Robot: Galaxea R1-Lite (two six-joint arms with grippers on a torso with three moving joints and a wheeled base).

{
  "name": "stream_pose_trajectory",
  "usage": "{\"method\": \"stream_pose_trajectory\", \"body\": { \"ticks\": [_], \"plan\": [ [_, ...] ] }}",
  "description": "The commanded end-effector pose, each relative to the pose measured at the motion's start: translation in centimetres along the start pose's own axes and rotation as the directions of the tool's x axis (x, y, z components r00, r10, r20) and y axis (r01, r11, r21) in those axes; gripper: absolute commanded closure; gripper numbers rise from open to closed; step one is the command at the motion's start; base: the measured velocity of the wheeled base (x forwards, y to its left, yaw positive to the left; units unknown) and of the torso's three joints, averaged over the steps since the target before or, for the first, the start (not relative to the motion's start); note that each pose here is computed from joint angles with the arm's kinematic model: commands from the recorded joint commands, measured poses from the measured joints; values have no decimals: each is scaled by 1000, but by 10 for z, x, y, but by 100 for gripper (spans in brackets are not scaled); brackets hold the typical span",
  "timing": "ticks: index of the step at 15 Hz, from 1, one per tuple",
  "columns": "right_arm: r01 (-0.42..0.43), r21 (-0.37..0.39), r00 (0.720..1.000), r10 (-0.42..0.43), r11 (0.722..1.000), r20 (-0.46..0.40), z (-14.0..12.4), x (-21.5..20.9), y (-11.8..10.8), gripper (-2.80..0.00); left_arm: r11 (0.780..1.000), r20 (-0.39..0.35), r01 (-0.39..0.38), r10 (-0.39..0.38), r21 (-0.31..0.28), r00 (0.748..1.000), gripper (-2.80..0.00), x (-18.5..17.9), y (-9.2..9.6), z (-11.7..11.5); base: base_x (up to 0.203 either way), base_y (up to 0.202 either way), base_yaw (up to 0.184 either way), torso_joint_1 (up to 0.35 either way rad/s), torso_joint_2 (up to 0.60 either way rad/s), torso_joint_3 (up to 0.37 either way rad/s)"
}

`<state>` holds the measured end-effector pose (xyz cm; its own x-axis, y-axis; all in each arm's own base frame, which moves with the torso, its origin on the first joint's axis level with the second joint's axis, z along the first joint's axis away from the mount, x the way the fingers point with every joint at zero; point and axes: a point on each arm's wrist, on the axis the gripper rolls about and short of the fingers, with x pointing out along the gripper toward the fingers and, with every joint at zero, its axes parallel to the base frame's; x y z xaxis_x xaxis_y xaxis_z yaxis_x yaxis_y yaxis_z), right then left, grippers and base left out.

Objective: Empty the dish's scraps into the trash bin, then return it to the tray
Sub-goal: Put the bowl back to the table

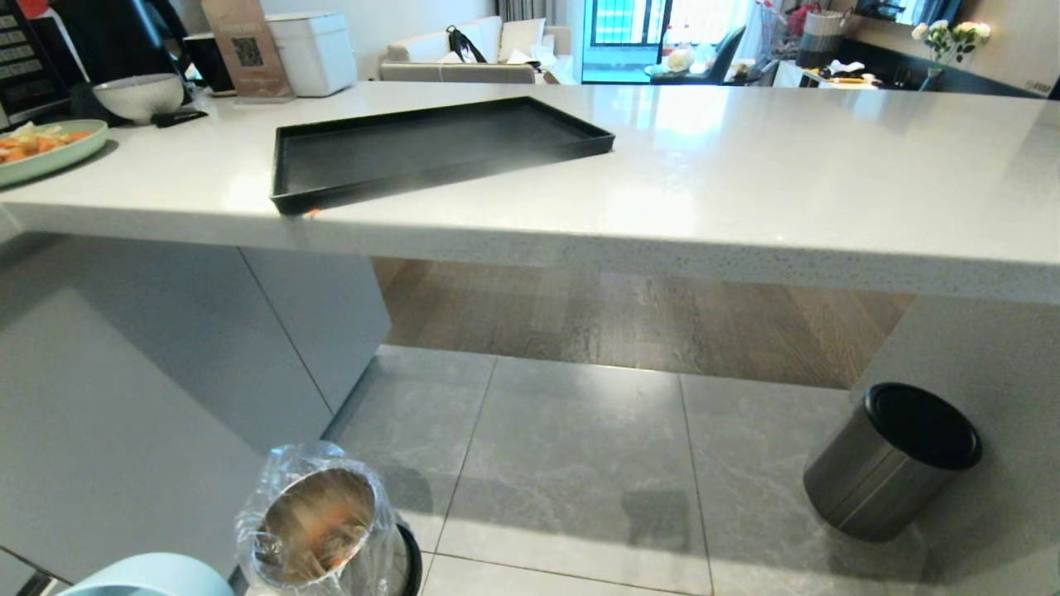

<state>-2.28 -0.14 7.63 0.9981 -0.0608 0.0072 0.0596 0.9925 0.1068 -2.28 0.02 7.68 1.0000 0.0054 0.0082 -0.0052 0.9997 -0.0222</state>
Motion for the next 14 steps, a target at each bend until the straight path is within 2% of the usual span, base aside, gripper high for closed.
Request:
{"method": "stream_pose_trajectory", "body": {
  "ticks": [1, 6, 14],
  "plan": [
    [1, 1, 1000, -1, 1000, 0, 0, 0, 0, 0, 1000, 1, -1, 1, 1, 1000, 0, 0, 0, 0, 0, 202, -1, 0, 5, 2],
    [1, 1, 1000, -1, 1000, 0, 0, 0, 0, 0, 1000, 0, -1, 1, 1, 1000, 0, 0, 0, 0, 0, 178, 0, 2, 2, 2],
    [1, -1, 1000, -1, 1000, 0, 0, 0, 0, 0, 1000, 1, -1, 1, 1, 1000, 0, 0, 0, 0, 0, 8, -1, 0, 0, 0]
  ]
}}
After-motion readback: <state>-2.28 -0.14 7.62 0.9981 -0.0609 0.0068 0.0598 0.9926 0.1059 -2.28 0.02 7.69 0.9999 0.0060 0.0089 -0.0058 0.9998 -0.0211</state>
